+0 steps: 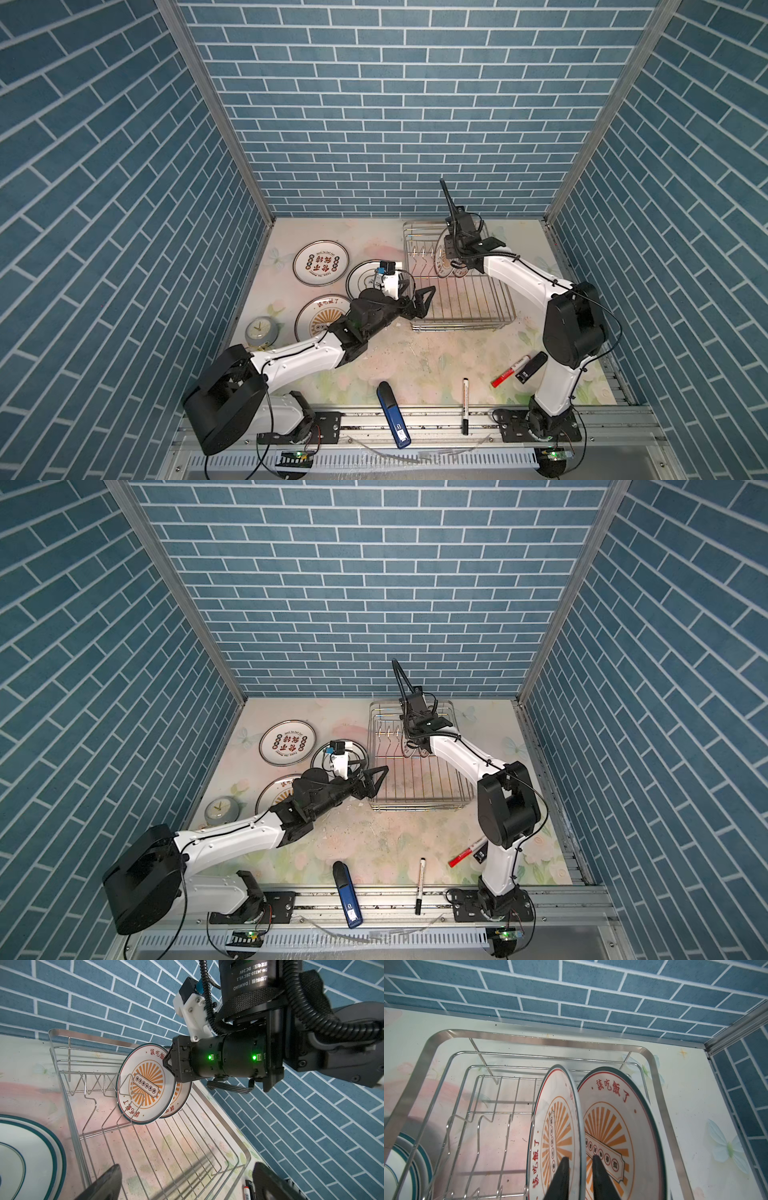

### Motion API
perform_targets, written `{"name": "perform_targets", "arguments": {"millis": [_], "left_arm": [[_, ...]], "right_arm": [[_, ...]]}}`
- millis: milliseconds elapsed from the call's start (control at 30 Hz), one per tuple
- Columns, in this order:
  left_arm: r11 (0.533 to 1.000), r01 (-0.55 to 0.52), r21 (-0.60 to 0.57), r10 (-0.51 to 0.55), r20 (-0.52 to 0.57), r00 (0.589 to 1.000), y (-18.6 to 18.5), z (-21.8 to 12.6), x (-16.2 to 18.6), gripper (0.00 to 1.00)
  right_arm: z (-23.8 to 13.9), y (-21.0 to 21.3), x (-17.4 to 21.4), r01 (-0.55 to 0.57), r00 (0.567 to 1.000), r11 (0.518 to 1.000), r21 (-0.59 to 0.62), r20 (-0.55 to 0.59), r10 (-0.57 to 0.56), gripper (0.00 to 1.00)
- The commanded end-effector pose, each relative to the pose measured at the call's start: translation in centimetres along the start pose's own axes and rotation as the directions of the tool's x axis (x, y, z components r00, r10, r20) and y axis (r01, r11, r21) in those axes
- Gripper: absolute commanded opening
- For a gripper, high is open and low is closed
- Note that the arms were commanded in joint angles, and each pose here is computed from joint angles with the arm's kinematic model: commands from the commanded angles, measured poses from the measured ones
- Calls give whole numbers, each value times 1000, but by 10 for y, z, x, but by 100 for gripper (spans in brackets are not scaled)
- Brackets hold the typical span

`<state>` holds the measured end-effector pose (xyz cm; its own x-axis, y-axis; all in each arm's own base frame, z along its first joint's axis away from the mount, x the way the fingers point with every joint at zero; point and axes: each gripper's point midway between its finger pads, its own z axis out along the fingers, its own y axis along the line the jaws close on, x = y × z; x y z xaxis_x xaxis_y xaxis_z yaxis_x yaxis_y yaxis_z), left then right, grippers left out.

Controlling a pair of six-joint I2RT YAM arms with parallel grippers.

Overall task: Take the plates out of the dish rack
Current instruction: 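Lower the right gripper onto the next orange-sunburst plate rim in the rack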

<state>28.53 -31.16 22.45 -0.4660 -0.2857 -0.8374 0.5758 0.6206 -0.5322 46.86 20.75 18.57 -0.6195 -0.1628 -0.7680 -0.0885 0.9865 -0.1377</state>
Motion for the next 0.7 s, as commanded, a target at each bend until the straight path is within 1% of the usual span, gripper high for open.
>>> {"name": "perform_targets", "arguments": {"millis": [0, 233, 300, 433, 533, 667], "left_arm": [[1000, -6, -5, 6, 31, 1000, -4, 3, -10, 100], [1000, -2, -28, 3, 29, 1000, 1, 3, -8, 100], [999, -2, -35, 3, 28, 1000, 3, 4, -7, 100], [1000, -3, -30, 4, 21, 1000, 2, 8, -6, 100], [999, 2, -32, -1, 17, 1000, 3, 11, -5, 100], [999, 6, -32, -5, 17, 1000, 3, 11, -4, 100]], "right_arm": [[2, -2, -7, -2, 1000, 1000, 23, 1, 2, 20], [3, -3, -6, 11, 1000, 1000, 26, 9, -11, 19], [4, -2, -6, 16, 1000, 1000, 24, 6, -16, 16], [2, -3, -6, 21, 1000, 999, 35, 11, -21, 15], [2, -4, -7, 30, 999, 999, 44, 10, -30, 11], [-1, -5, -9, 36, 999, 998, 60, 19, -37, 9]]}}
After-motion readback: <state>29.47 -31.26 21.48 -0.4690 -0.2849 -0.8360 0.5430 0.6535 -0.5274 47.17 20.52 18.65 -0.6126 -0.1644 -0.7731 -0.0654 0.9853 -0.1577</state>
